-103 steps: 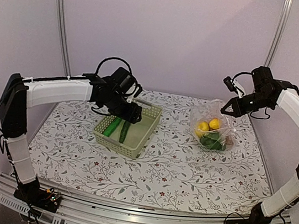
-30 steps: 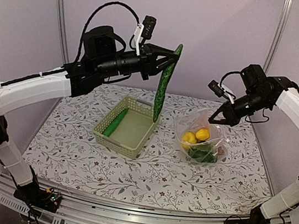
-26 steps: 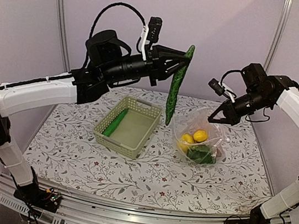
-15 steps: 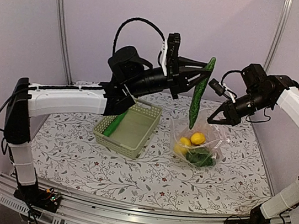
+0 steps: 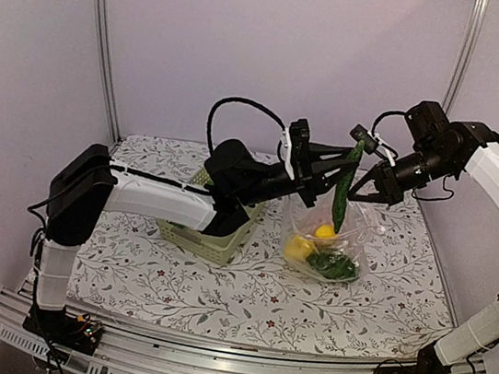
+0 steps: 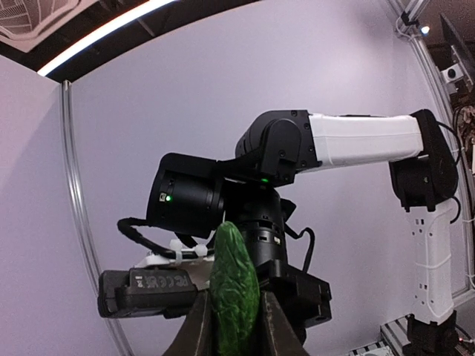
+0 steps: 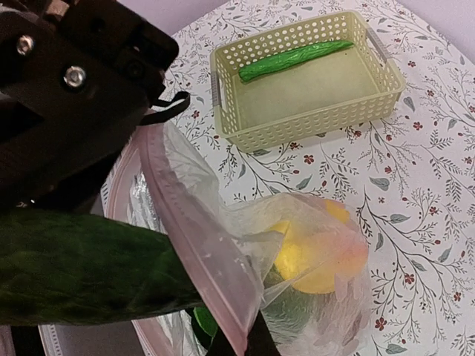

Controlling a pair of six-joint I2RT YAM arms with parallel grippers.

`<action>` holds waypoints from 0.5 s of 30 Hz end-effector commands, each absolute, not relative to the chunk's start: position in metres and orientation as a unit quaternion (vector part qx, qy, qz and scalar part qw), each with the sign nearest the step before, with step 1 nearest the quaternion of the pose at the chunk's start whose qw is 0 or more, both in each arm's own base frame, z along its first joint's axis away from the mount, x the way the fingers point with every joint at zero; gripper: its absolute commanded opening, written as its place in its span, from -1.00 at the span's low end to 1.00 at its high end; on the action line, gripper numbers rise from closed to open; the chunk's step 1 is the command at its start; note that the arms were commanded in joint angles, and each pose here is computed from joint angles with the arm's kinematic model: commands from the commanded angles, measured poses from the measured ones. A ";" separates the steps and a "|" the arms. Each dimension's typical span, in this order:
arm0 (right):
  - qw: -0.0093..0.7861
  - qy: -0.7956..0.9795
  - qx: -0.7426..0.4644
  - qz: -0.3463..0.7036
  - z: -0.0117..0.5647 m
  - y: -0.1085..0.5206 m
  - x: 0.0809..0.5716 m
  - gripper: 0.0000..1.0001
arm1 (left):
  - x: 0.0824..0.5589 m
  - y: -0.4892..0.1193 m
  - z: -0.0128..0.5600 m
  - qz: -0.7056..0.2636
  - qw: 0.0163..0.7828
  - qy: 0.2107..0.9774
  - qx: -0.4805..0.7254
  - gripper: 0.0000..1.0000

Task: Place the food in the zip-top bag and seal the zipper
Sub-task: Place the fake vegetable in the zipper food storage bag.

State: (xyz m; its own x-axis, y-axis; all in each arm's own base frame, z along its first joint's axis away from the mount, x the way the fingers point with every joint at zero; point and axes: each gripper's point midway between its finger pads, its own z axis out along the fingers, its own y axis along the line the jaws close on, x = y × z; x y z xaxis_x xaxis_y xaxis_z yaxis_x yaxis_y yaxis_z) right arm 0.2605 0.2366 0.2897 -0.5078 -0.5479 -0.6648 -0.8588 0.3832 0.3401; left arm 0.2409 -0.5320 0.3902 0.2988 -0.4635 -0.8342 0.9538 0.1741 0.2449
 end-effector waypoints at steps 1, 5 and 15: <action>0.254 0.783 -0.448 0.350 0.311 0.243 0.261 -0.99 | 0.242 -0.526 0.374 -0.456 0.779 0.289 0.319 -1.00; 0.260 0.785 -0.445 0.344 0.312 0.243 0.266 -0.99 | 0.254 -0.529 0.349 -0.420 0.801 0.331 0.270 -0.97; 0.270 0.801 -0.424 0.323 0.306 0.236 0.288 -1.00 | 0.248 -0.516 0.370 -0.431 0.800 0.354 0.222 0.57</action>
